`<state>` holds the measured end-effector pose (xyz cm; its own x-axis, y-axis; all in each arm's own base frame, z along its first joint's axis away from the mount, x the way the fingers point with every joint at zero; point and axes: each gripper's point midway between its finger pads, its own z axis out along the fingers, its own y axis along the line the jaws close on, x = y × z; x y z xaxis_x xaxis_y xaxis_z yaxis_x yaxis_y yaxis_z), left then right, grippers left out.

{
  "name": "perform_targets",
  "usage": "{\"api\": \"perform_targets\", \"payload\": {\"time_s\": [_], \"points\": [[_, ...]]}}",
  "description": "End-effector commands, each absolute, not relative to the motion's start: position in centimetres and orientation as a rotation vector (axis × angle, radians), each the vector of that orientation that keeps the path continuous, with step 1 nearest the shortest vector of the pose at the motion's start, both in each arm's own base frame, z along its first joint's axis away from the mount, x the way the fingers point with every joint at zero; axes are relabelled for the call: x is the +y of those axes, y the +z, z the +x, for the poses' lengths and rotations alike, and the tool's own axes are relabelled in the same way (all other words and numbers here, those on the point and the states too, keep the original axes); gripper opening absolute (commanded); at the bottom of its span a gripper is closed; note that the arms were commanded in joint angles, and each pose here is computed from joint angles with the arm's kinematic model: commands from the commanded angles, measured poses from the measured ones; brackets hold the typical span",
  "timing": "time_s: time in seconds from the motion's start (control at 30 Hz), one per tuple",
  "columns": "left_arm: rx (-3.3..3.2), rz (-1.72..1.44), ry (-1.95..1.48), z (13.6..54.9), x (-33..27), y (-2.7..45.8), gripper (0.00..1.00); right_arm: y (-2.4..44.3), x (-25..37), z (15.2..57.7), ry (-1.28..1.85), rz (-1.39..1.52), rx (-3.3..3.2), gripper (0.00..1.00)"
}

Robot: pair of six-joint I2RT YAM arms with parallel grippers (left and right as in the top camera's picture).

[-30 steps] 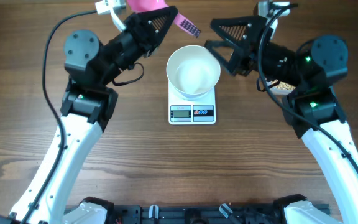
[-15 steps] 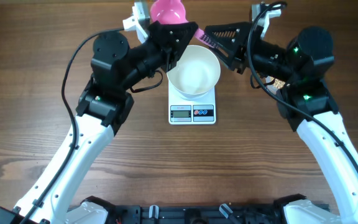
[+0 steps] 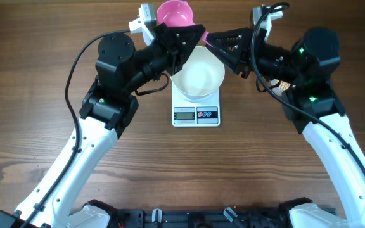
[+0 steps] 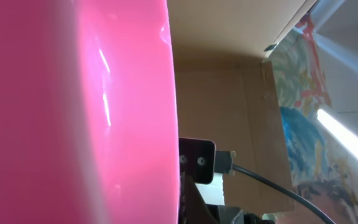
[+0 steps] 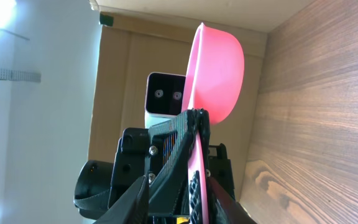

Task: Scoop item into bowl and weigh 150g on scale
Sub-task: 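Bring the scoop above the bowl and reach right gripper to handle, then grasp the scoop handle with the right gripper, release left gripper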

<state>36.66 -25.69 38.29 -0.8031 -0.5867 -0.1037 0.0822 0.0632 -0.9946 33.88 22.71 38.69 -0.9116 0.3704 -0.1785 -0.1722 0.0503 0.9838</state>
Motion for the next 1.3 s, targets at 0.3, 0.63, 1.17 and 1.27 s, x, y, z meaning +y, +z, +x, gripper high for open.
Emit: {"api": "perform_targets", "payload": {"time_s": [0.3,0.63,1.17,1.27], "points": [[1.858,-0.488,-1.807,36.5,-26.0,38.6,0.04,38.9,22.4,34.4,1.919,0.238,1.941,0.21],[1.858,-0.486,-1.808,36.5,-26.0,38.7,0.04,38.9,21.4,34.6,1.918,0.238,1.941,0.19],[1.859,-0.492,-1.805,36.7,-26.0,38.5,0.04,38.9,21.7,33.9,1.968,0.232,1.974,0.19],[1.859,-0.492,-1.805,36.7,-26.0,38.5,0.04,38.9,21.6,34.2,1.964,0.257,1.968,0.19]]}}
